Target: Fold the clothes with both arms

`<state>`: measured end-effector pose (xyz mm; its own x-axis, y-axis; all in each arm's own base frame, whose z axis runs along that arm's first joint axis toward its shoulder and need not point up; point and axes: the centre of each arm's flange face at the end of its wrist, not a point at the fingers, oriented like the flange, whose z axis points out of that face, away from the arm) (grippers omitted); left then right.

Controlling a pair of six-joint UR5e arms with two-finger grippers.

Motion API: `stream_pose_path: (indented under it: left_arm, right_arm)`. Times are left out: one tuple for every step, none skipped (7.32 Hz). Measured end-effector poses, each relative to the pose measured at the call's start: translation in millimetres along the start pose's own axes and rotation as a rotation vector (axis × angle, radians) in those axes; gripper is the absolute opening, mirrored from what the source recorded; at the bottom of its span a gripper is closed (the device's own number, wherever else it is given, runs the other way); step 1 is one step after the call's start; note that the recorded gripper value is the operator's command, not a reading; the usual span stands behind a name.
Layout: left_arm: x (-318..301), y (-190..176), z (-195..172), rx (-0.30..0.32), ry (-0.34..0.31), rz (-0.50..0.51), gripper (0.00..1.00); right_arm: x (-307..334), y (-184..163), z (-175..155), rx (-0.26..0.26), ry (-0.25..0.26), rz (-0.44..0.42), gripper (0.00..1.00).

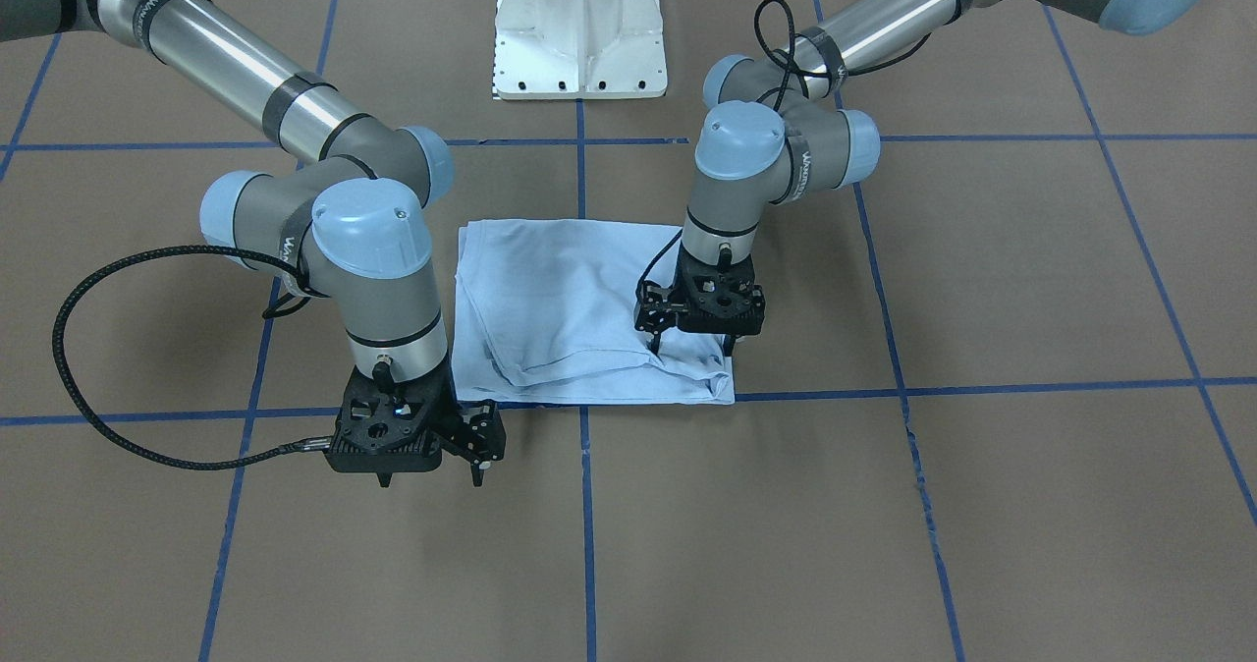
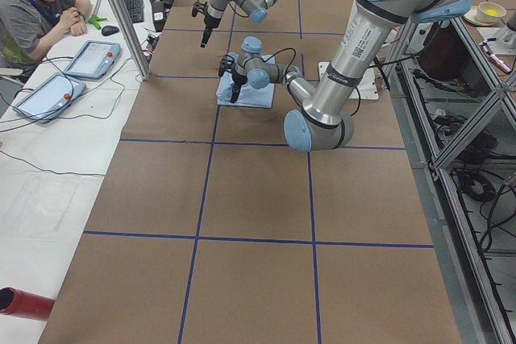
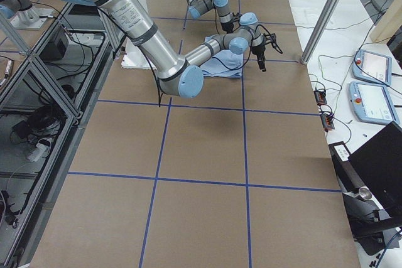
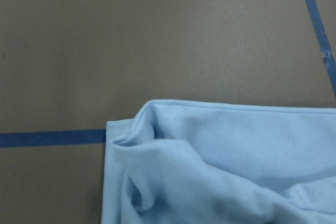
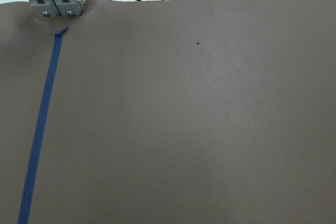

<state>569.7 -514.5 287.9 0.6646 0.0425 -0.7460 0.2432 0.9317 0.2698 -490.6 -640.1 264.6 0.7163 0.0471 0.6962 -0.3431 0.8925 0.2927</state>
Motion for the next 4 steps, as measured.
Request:
stream_pose_path:
  left_arm:
    - [-7,-17,6,0.020,-0.024,-0.013,1.00]
    - [-24,-38,13,0.037,-0.057,-0.028,1.00]
    - [-42,-57,17,0.051,-0.088,-0.034,1.00]
    - [-57,-71,20,0.059,-0.113,-0.031,1.00]
  right_arm:
    - [0,0,0,0.000,0.000,0.000,1.00]
    - [0,0,0,0.000,0.001,-0.001,1.00]
    - [1,1,1,-0.001,0.002,-0.002,1.00]
    - [2,1,2,-0.003,0.002,-0.002,1.00]
